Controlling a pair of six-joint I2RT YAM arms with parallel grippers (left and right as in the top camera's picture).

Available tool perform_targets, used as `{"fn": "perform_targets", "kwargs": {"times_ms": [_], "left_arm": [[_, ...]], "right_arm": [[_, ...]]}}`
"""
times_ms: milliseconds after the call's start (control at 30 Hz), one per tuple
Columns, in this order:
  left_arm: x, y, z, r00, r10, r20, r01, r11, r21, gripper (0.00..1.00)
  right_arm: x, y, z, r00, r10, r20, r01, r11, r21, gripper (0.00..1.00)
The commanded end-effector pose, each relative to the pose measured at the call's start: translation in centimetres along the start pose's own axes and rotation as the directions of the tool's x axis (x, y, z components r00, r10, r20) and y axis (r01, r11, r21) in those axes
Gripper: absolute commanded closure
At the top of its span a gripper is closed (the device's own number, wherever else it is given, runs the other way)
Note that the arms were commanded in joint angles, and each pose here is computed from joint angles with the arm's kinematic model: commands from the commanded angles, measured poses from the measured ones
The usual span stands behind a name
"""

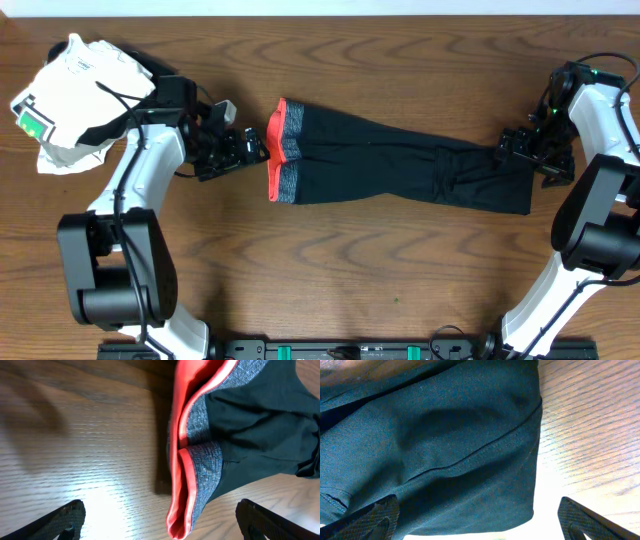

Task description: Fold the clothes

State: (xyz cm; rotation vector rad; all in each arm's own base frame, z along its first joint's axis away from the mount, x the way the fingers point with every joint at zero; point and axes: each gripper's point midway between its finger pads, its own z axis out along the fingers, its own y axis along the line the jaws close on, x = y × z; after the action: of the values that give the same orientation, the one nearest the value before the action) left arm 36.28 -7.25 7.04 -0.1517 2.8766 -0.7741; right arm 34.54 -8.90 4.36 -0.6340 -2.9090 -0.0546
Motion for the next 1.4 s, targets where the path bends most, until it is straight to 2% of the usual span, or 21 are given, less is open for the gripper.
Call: {"fn": "perform_targets", "kwargs": {"times_ms": [0,233,667,1367], "left_arm": [[0.5,-0.6,1.0,0.999,0.019,-0.030,-0.018,0.999,0.030,0.02],[0.7,-1.0,2.5,0.998,0.041,-0.053,-0.039,0.999,0.034,0.02],[1.0,-2.1,5.5,0.993,0.020,-0.116,0.003,0.980,0.199,0.02],[1.1,-5.2,7.3,0.991,0.077,-0.106,-0.053,0.975,0.214,0.02]], "right_arm": [[0.0,-0.2,-0.7,0.999,0.025,0.021,-0.025,1.000,-0.012,0.01],[-0.1,-0.1,-0.7,0.999,0.025,0.022,-0.025,1.000,-0.012,0.01],[0.0,-0.2,-0.7,0.999,0.025,0.020,-0.025,1.000,-0.012,0.01],[0.2,0.3,-0.7,1.000,0.025,0.011,-0.025,0.999,-0.037,0.01]]}}
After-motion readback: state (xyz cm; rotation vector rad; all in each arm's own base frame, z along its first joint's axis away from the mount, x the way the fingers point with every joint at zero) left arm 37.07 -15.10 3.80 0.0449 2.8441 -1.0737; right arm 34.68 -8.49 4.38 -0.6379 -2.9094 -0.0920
